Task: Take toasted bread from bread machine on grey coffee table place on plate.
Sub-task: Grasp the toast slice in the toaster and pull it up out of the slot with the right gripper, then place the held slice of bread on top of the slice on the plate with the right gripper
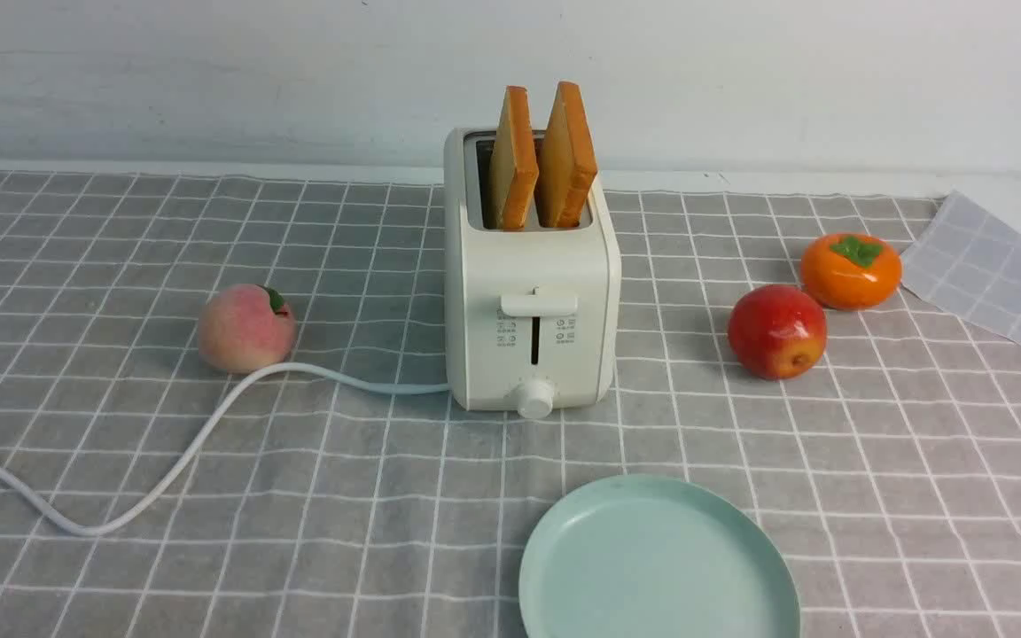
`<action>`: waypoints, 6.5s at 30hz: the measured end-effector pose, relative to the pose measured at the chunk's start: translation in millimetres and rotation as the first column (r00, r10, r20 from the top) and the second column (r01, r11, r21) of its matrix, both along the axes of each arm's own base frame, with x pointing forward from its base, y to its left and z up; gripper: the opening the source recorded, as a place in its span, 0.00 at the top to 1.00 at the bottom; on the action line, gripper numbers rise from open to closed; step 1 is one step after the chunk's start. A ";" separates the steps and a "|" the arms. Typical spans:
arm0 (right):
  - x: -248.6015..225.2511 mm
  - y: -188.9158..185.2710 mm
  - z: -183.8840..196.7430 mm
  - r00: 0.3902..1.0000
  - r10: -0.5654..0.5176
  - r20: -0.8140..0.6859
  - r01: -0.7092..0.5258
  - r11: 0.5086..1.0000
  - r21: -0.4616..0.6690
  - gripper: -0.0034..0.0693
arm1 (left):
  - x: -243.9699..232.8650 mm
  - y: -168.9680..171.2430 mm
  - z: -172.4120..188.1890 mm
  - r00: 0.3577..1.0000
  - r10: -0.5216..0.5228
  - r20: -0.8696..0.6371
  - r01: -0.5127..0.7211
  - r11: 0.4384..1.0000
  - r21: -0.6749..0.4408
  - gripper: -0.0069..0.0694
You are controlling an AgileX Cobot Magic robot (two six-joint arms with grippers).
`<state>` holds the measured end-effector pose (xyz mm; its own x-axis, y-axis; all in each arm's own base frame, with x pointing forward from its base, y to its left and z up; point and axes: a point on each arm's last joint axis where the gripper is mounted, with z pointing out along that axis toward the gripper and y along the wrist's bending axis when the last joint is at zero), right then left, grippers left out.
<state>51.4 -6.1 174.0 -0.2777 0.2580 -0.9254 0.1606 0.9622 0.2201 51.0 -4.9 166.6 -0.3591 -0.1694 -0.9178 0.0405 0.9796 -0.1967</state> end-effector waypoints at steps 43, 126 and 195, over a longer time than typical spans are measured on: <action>4.4 -0.2 14.9 0.981 0.033 0.189 -0.011 0.993 -0.114 0.62 | 5.4 -2.9 32.7 0.931 -0.022 0.365 0.033 0.999 -0.024 0.60; 364.7 176.6 168.0 0.715 0.676 -0.180 -0.636 0.735 0.235 0.22 | 93.4 -47.0 155.1 0.858 -0.209 -0.468 -0.032 0.890 -0.455 0.60; 211.2 157.2 79.0 0.347 0.825 -0.447 -0.569 0.564 0.598 0.82 | 90.7 -53.2 157.1 0.842 -0.276 -0.464 0.000 0.859 -0.511 0.60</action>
